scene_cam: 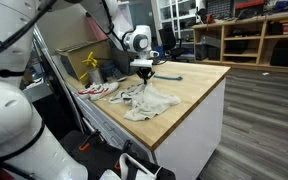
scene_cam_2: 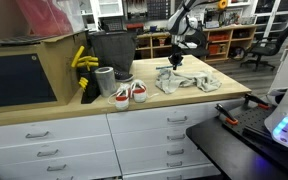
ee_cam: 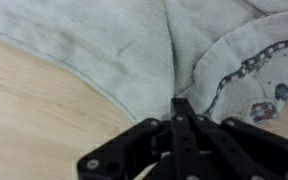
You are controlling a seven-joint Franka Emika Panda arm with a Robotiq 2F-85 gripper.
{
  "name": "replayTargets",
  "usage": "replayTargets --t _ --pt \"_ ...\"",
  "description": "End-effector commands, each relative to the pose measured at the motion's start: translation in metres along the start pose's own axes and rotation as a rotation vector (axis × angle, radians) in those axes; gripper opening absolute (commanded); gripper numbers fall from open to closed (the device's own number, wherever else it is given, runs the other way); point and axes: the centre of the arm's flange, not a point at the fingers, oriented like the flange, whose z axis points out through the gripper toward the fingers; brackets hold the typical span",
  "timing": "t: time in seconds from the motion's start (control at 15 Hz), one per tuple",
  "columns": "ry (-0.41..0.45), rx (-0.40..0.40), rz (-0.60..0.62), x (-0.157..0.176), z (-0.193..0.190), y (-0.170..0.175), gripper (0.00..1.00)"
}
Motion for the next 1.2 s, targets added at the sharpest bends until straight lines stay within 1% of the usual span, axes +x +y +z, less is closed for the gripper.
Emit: replayTargets --t 0.0,0.07,0.2,0.47,0.53,0.6,0.67,0.93,1.0,1.13 --pt "0.001 0.027 -0.027 0.003 -0.007 -0.003 0.26" --pt "0.003 0.023 -0.029 0.004 -0.006 -0.005 0.32" --pt "-0.001 0.025 -0.034 0.003 -0.002 -0.008 0.45" --pt "-0.007 0.028 -0.037 0.003 0.008 -0.012 0.76" --pt "-0.011 0.033 -0.04 0.003 0.011 -0.012 0.32" --pt "-0.017 0.037 -0.035 0.002 0.015 -0.013 0.37" --pt "-0.021 0.042 -0.035 0.002 0.018 -0.013 0.35" --pt "-0.029 0.052 -0.027 0.001 0.024 -0.012 0.04" --pt "-0.028 0.055 -0.026 0.001 0.023 -0.012 0.0" --pt "-0.021 0.062 -0.024 0.001 0.018 -0.013 0.0"
